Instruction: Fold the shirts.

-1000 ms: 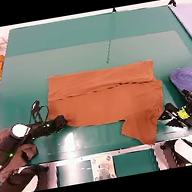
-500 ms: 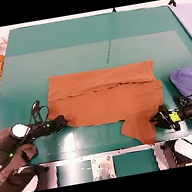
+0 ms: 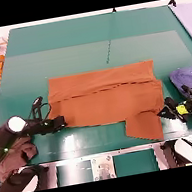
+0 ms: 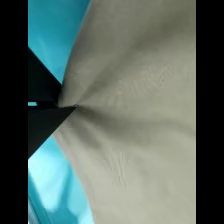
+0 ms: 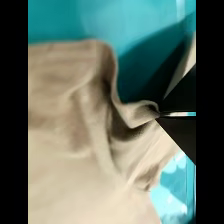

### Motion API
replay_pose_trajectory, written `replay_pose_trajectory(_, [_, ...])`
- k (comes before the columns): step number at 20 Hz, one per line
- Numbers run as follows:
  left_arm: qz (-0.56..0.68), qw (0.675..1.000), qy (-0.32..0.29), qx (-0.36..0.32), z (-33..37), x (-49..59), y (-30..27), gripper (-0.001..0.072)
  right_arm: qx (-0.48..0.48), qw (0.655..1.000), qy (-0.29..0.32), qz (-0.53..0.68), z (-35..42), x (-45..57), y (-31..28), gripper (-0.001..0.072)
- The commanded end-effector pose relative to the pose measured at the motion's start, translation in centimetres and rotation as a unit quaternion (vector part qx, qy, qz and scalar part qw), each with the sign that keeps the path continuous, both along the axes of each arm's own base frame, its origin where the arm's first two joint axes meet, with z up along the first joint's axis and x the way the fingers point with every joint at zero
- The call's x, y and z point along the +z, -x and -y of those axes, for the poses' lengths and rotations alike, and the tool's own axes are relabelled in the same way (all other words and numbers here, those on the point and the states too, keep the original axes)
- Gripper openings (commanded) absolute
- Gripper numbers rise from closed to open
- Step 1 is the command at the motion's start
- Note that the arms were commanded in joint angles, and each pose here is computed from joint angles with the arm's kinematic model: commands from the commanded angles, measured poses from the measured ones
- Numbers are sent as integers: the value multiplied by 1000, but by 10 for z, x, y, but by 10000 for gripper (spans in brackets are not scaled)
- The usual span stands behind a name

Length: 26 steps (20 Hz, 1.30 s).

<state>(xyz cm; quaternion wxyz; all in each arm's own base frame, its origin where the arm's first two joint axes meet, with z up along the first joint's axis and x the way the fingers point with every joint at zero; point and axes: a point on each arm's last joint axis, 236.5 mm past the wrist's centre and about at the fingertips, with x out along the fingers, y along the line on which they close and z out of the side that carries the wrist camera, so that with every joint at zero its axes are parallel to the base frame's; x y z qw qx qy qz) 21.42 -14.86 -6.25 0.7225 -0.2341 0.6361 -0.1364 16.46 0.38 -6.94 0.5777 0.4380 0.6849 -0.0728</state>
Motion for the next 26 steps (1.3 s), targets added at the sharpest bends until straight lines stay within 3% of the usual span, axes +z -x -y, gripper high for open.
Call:
replay_pose_trajectory(1, [-26,994,-95,-40,-36,25,4,21,-4,999,41,-16,14,18,9,17])
replay_pose_trajectory(4, [14,994,-92,-50,-31,60,-19,21,0,999,10,51,1,44,-24,17])
replay_pose_trajectory(12, [78,984,-126,-103,-26,91,-124,21,24,981,21,191,12,112,-157,17])
replay_pose_trajectory(21, [130,975,-135,-121,-2,27,-274,23,14,987,-8,159,19,29,-273,19])
replay_pose_trajectory(22, [132,975,-137,-117,-2,18,-281,122,8,988,-10,152,21,17,-278,114])
replay_pose_trajectory(23, [139,973,-144,-114,-7,16,-286,520,5,989,-11,149,26,12,-281,293])
replay_pose_trajectory(24, [152,970,-156,-106,-15,23,-295,701,11,987,-10,157,32,15,-285,334])
replay_pose_trajectory(25, [157,967,-171,-105,-28,32,-300,649,25,985,-7,173,41,27,-288,334])
replay_pose_trajectory(26, [150,965,-188,-107,-45,44,-301,648,41,982,-8,184,49,41,-288,337])
